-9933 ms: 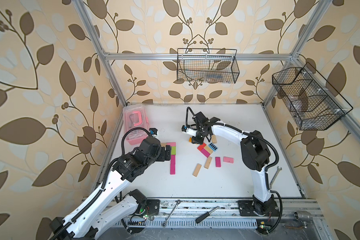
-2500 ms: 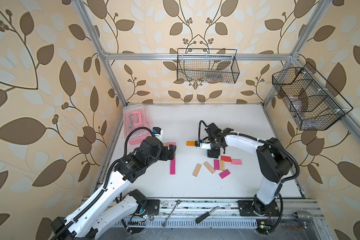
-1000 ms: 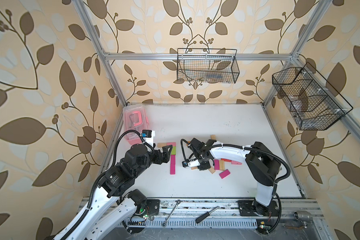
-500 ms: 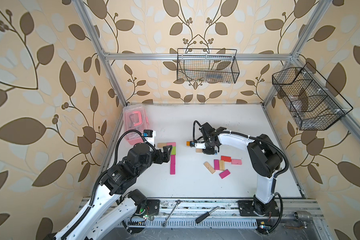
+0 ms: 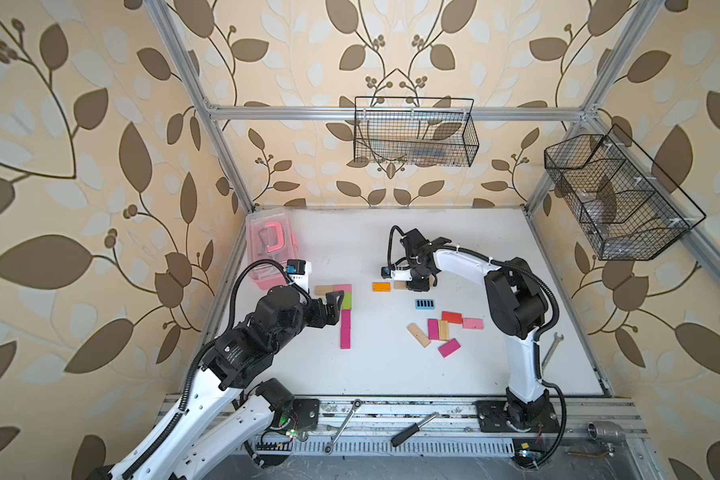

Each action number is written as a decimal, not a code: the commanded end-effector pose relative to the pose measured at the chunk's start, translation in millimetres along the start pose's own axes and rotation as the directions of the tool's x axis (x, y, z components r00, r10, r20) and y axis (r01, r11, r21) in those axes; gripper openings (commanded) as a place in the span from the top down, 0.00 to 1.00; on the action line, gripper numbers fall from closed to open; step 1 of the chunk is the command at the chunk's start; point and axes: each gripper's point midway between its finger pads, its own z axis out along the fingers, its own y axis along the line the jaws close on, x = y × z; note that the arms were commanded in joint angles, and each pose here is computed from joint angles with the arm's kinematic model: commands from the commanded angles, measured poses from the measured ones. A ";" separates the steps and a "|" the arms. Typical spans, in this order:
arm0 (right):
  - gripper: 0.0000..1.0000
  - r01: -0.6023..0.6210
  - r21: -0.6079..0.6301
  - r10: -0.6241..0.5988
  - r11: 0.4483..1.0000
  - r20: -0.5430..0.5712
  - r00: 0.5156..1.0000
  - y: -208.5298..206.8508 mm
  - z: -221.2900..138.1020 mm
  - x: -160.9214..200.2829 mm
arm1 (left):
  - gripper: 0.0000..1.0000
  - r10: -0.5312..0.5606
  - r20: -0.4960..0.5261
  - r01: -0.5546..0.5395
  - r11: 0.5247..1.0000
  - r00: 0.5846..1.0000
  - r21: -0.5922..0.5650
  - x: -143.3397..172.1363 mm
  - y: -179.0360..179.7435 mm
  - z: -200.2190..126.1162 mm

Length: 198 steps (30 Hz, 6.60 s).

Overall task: Assemble the number 7 with building blocks
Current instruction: Assemble the building block at the center of the board, then pick up the building block from the center of the board, then place the building block at the center of the board.

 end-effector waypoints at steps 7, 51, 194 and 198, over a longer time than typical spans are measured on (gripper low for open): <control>0.69 0.069 -0.052 -0.068 0.996 0.023 0.997 7.9 7.5 -11.3 | 0.01 0.009 0.027 -0.009 1.000 1.000 -0.002 -11.0 -3.8 -1.9; 0.57 0.040 -0.045 -0.037 0.998 0.081 0.996 -1.4 -4.3 -30.2 | 0.01 0.012 0.022 -0.012 1.000 1.000 -0.010 -9.7 -2.7 1.3; 0.00 -0.976 -0.085 0.926 0.199 0.343 0.159 47.5 -90.4 -5.0 | 0.01 0.035 -0.003 -0.034 0.998 0.999 0.048 -11.5 -18.8 18.7; 0.00 -0.972 -0.122 0.924 0.201 0.354 0.147 52.3 -96.6 -7.3 | 0.01 0.033 0.000 -0.033 0.998 0.999 0.053 -12.3 -20.0 18.9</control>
